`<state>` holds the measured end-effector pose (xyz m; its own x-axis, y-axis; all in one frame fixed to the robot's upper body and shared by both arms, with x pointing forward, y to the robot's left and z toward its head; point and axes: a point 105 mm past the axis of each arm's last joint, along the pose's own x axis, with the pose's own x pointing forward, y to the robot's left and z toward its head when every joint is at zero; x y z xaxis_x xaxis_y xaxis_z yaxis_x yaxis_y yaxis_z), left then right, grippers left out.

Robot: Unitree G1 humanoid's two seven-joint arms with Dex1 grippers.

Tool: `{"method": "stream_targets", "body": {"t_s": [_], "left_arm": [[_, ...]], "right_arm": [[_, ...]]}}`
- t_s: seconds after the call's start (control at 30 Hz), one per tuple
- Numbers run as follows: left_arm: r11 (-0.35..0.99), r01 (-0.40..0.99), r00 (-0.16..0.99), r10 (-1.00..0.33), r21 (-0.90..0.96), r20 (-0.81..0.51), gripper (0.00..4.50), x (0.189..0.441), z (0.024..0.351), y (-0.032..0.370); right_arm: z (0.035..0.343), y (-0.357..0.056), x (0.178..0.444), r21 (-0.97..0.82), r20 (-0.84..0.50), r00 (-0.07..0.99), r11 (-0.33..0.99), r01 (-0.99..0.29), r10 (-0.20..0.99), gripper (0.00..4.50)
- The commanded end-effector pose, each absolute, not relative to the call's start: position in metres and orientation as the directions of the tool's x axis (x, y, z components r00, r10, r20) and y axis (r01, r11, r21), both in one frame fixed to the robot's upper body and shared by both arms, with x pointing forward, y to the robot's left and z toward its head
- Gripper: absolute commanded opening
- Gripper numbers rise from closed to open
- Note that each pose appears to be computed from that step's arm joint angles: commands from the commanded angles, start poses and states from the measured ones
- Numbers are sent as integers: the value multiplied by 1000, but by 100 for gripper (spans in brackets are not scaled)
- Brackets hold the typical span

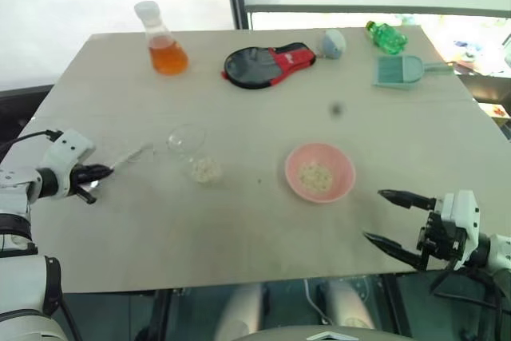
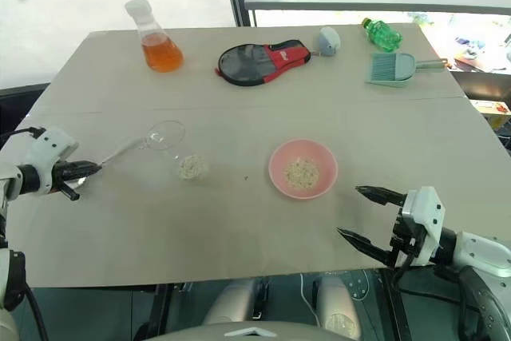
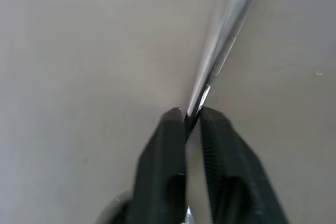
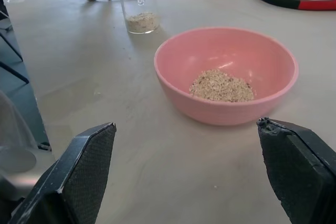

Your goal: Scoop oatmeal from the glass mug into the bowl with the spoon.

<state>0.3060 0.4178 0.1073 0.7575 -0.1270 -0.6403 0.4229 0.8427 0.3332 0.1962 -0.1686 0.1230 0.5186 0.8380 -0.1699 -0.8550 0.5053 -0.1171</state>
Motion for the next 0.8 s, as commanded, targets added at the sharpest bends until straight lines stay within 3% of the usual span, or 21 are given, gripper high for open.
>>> {"method": "stream_targets", "body": {"t_s": [0.03, 0.2, 0.37, 0.6, 0.8], "left_arm": [[862, 392, 720, -69, 322, -691, 2, 288, 88, 431], [871, 285, 841, -27, 400, -541, 2, 304, 107, 433], [894, 23, 990, 42, 447, -134, 2, 340, 181, 430], [865, -94, 982, -2, 493, 191, 2, 362, 266, 403], [794, -82, 904, -196, 603, 381, 2, 376, 330, 336]], "right_arm": [[129, -170, 195, -148, -146, 536, 517, -843, 832, 450], [129, -169, 196, -147, -145, 538, 520, -841, 830, 450], [131, -171, 199, -153, -148, 535, 516, -843, 831, 450], [141, -175, 211, -176, -132, 546, 522, -835, 828, 450], [186, -182, 247, -214, -10, 641, 625, -751, 767, 450]]}}
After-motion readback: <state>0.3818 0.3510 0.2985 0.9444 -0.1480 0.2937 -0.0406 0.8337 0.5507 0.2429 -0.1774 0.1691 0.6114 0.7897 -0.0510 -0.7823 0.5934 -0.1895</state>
